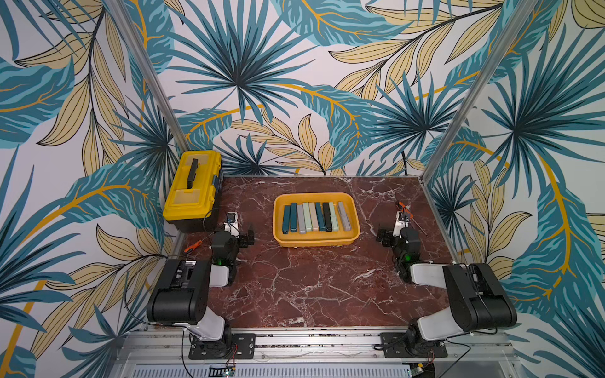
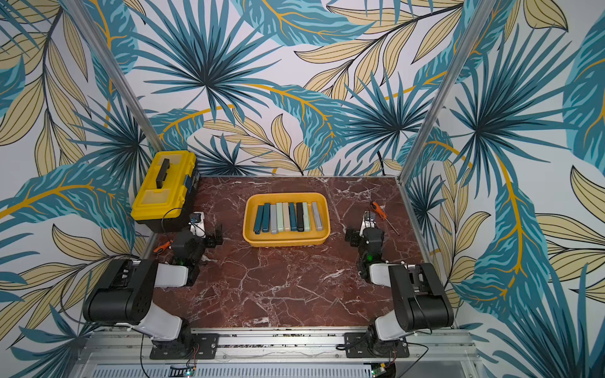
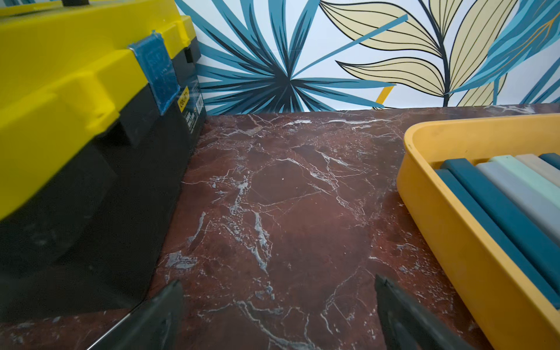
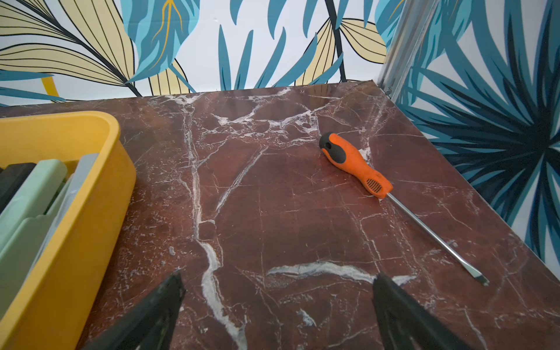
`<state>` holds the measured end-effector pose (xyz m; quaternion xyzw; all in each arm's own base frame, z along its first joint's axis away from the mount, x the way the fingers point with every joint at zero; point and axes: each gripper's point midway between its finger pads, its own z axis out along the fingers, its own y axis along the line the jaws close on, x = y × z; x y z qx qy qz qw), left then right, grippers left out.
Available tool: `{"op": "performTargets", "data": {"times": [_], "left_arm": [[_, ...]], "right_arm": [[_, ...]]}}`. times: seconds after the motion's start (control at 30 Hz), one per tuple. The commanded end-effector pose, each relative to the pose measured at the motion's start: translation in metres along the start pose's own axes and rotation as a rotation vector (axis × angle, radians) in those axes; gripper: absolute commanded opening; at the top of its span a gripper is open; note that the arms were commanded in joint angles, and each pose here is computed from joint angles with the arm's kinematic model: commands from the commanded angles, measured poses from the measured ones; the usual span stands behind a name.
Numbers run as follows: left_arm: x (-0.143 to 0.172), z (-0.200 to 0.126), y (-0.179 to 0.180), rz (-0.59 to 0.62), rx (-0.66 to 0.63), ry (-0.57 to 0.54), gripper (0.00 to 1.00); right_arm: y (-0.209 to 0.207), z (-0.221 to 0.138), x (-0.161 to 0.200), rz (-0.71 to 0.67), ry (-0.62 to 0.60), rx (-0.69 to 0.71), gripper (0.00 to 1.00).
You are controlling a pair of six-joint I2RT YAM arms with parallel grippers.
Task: Put the pruning pliers into the storage box
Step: Reset both arms
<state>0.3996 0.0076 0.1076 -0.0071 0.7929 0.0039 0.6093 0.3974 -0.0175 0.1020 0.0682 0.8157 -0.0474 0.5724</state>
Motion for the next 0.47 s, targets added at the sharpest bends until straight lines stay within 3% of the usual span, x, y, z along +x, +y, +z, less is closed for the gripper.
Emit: {"op": "performTargets", "data": {"times": [0.0, 0.43], "left_arm": [[-0.0102, 0.0024, 0.0088, -0.015, -0.036, -0.034, 1.00], [-0.0105, 0.0024, 0.0093, -0.014, -0.037, -0.035, 1.00]], "right_arm": [[0.0035, -0.0002, -0.0086, -0.012, -0.024, -0.023, 1.00], [0.0039, 0.0000, -0.0076, -0.013, -0.021, -0.025, 0.99]]}}
